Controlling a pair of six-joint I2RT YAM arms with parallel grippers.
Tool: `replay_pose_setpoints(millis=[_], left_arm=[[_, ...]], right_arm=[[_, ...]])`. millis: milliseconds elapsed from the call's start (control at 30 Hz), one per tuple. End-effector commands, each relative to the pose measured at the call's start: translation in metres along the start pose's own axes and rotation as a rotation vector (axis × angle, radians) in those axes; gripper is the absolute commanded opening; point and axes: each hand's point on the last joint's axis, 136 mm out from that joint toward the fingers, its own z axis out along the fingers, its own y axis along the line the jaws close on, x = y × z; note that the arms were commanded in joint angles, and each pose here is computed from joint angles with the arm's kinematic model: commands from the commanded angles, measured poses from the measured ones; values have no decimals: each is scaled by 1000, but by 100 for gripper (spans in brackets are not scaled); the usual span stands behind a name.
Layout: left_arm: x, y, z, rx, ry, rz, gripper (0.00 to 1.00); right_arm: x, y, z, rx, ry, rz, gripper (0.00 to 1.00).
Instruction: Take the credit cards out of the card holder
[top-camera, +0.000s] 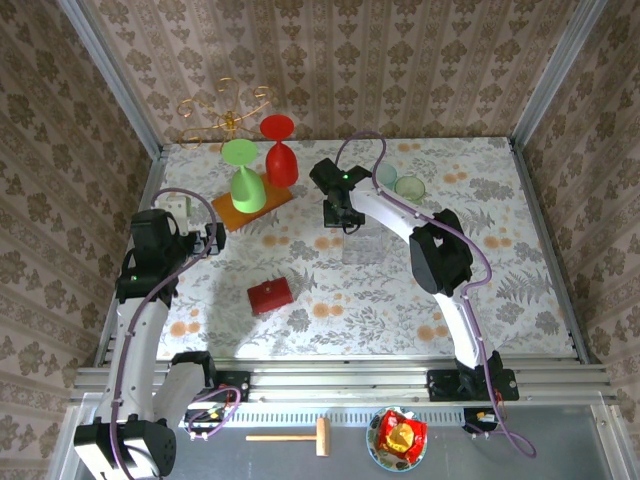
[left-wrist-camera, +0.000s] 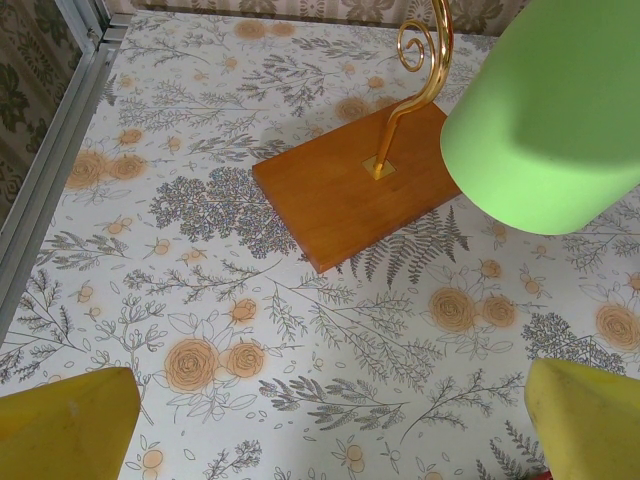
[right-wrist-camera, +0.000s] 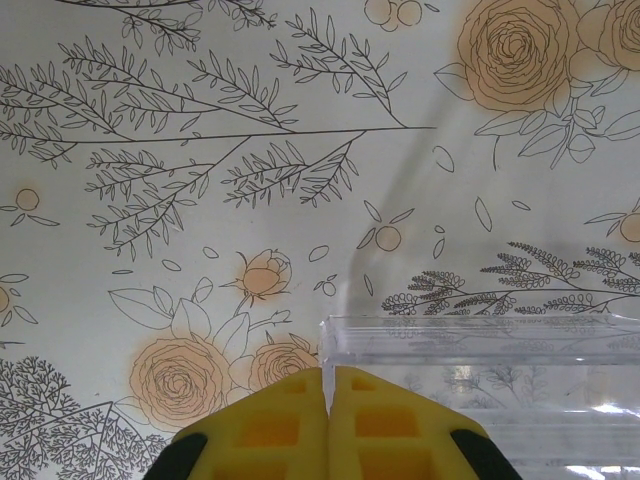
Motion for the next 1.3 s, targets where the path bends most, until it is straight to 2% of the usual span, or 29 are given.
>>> replay_pose_setpoints(millis=[0, 567, 767, 1067, 1267], left_arm=[[3, 0, 0, 6, 1, 2, 100], [5, 0, 1, 6, 12, 6, 100], [6, 0, 2, 4, 17, 5, 100], [10, -8, 4, 25, 45, -18, 100], [23, -31, 7, 61, 109, -10, 100]], right_arm=[[-4, 4, 5, -12, -9, 19, 2], [-15, 21, 11, -65, -23, 5, 4], [-14, 24, 12, -74, -14, -9, 10], [-22, 25, -17, -116, -51, -1, 19], [-20, 25, -40, -172, -78, 9, 25]])
